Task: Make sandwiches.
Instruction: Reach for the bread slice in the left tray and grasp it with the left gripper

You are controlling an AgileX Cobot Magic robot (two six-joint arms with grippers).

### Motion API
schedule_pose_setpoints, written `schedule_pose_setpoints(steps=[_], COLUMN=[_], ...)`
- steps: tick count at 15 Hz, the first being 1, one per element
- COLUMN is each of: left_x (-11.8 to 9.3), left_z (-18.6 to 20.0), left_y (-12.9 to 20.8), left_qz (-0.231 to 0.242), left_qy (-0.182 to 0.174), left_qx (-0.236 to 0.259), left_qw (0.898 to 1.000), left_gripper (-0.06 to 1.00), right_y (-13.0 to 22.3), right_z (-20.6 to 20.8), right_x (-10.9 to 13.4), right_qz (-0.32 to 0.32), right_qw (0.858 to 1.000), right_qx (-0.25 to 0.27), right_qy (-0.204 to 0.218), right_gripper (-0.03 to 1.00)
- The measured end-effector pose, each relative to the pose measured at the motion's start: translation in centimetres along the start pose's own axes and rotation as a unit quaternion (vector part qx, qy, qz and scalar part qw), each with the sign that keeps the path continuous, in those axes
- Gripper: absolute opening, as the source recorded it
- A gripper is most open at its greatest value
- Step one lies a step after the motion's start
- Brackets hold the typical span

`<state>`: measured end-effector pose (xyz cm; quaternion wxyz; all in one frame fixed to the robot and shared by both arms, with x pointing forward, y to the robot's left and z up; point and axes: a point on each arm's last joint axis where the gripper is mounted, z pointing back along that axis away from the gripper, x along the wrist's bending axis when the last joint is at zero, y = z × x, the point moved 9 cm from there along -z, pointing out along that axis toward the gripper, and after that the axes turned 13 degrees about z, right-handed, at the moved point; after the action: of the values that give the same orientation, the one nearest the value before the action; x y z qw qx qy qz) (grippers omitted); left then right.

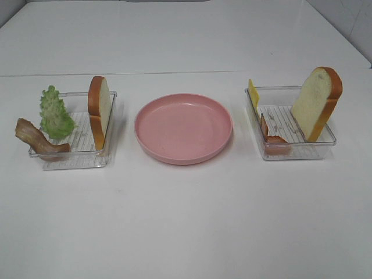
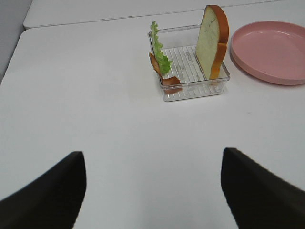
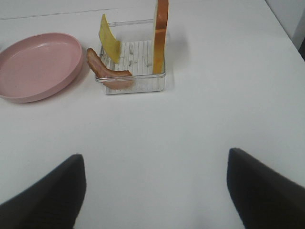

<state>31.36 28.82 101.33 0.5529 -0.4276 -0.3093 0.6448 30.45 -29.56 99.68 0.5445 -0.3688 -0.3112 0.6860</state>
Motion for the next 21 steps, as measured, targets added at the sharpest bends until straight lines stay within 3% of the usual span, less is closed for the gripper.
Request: schedule_pose_setpoints(steps=[14,18,21], left_x=[0.0,-0.8,-1.2], left_z=[0.0,-0.4,-4.0], left_y=[0.0,-4.1,-7.3], left_qz=[0.001,0.004,0.021], left_qy=[0.001,0.01,0.013], left_qx=[0.0,-0.054,-0.05], left_qw=[1.0,0.998,0.998], left_gripper=[0.74,0.74,0.74], right_y=[0.0,0.0,0.0], right_z=[0.0,0.0,0.0], right_x=[0.0,0.0,0.0], right_qz=[0.0,0.0,0.0], right_qw=[1.0,1.0,1.0], right_qx=[0.0,0.0,0.0], right_qy=[0.0,0.0,0.0], right_gripper=[0.76,0.76,0.76])
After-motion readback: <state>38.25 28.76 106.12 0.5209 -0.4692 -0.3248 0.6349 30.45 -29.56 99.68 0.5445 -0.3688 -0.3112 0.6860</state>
